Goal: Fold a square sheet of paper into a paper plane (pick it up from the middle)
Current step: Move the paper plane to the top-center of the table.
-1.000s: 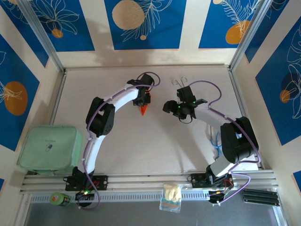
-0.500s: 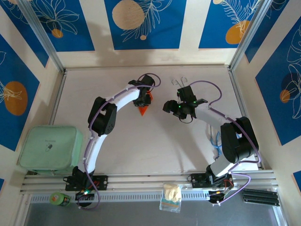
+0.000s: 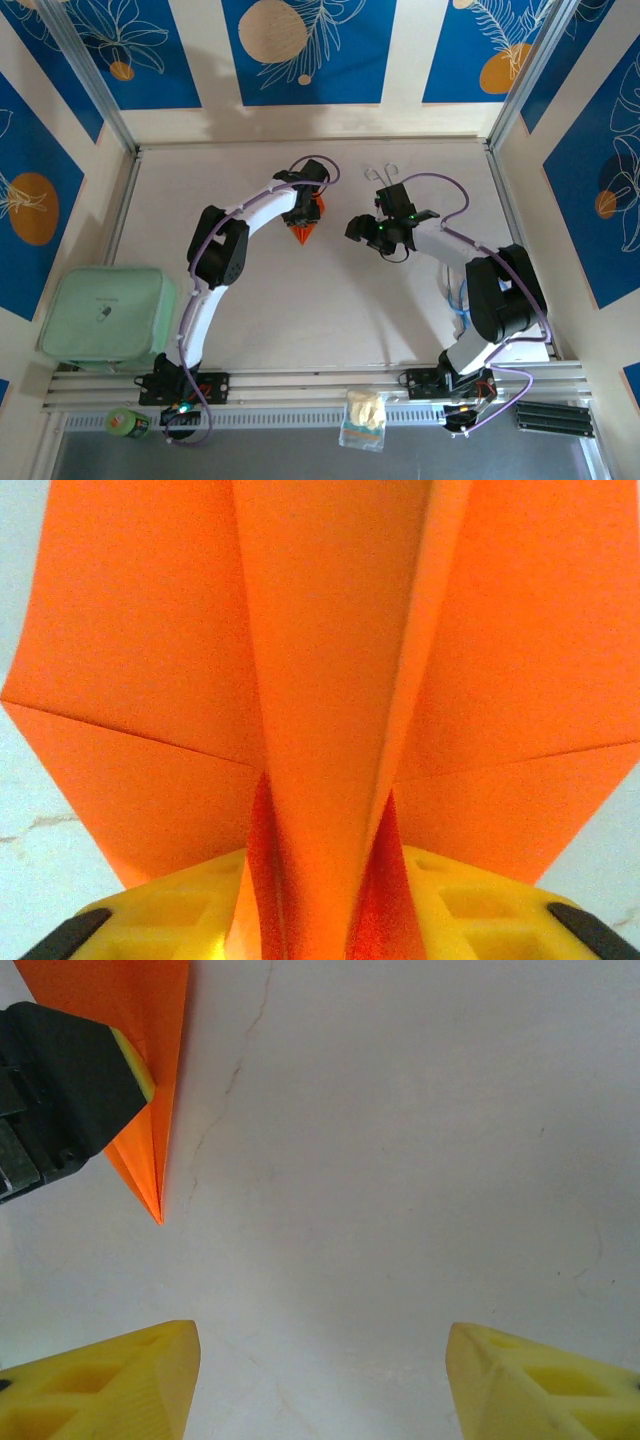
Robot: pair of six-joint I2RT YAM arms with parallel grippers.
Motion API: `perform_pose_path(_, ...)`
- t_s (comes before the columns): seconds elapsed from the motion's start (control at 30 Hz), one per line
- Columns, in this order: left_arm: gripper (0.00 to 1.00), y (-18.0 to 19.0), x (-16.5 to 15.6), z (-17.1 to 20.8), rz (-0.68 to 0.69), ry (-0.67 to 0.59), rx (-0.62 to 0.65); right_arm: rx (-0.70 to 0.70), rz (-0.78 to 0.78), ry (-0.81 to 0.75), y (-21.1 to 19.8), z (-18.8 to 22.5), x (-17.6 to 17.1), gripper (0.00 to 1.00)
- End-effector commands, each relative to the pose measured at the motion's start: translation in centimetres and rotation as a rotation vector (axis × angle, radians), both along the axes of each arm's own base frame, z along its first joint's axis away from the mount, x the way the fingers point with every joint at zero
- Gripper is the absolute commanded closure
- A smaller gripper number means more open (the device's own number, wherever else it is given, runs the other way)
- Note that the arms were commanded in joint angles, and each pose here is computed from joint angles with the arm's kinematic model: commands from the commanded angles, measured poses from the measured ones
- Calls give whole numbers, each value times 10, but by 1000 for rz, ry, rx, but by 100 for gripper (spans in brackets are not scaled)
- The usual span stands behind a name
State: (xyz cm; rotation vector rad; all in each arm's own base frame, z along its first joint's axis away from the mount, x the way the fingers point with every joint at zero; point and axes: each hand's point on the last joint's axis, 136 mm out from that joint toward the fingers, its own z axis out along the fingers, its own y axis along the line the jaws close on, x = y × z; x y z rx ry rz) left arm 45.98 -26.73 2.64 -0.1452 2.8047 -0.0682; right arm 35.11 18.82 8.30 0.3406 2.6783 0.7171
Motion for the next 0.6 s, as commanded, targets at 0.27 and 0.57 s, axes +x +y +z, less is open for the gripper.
perform_pose_path(0.27, 55, 3, 1, -5, -20, 21, 29, 22, 2, -20, 4, 10, 10, 33)
perform_pose_path(0.57, 46, -6, 9, 52, -29, -72, -44, 1, -15, -49, -3, 18, 13, 32)
